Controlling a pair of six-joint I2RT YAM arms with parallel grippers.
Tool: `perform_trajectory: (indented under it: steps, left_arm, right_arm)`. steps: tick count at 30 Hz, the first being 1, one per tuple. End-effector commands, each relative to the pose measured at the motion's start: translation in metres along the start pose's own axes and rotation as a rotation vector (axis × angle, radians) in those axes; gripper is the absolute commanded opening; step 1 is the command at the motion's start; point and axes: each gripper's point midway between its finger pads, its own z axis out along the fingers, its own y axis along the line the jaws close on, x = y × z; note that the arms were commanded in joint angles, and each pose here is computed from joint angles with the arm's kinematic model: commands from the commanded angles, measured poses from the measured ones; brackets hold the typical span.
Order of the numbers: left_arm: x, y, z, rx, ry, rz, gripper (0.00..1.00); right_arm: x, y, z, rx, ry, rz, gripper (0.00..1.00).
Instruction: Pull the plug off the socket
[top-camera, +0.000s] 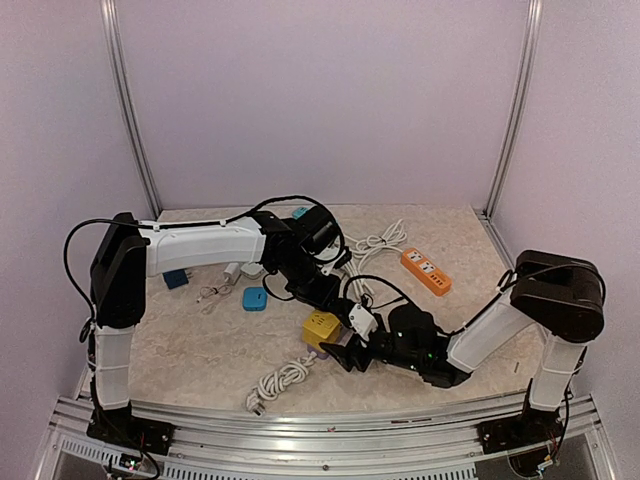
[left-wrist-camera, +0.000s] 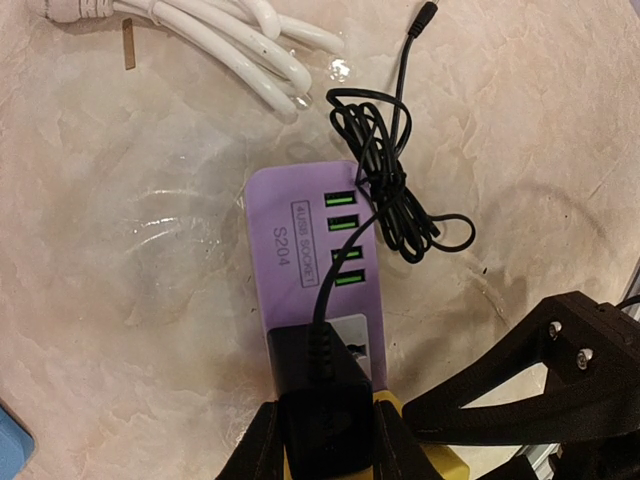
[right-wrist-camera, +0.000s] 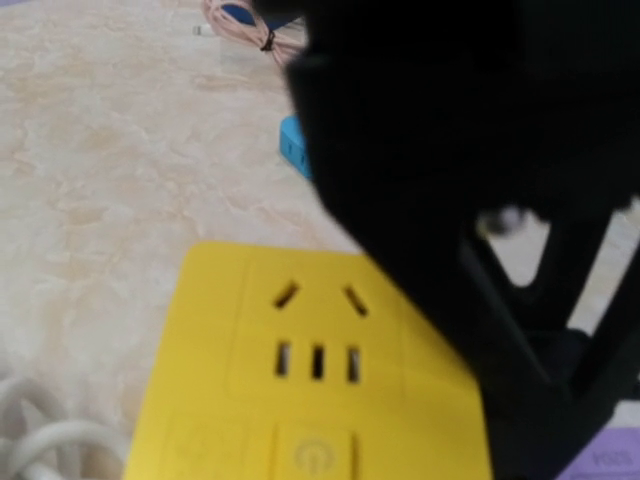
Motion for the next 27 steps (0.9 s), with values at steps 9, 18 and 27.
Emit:
perform_trajectory:
  steps: [9,18,27]
  left_arm:
    - [0.008,-0.01,0.002,0.031,0.026,0.009,0.0]
    - [-0.006,-0.02,-0.016,0.048,-0.016,0.019,0.0]
    - [-0.015,-0.028,-0.03,0.082,-0.052,0.028,0.0]
  right_arm:
    - [0.008,0.002,0.011,0.003,0.031,-0.007,0.57]
    - [0.019,0.007,0.012,-0.022,0.06,-0.002,0.35]
    - [0.026,0.013,0.018,-0.052,0.09,0.009,0.17]
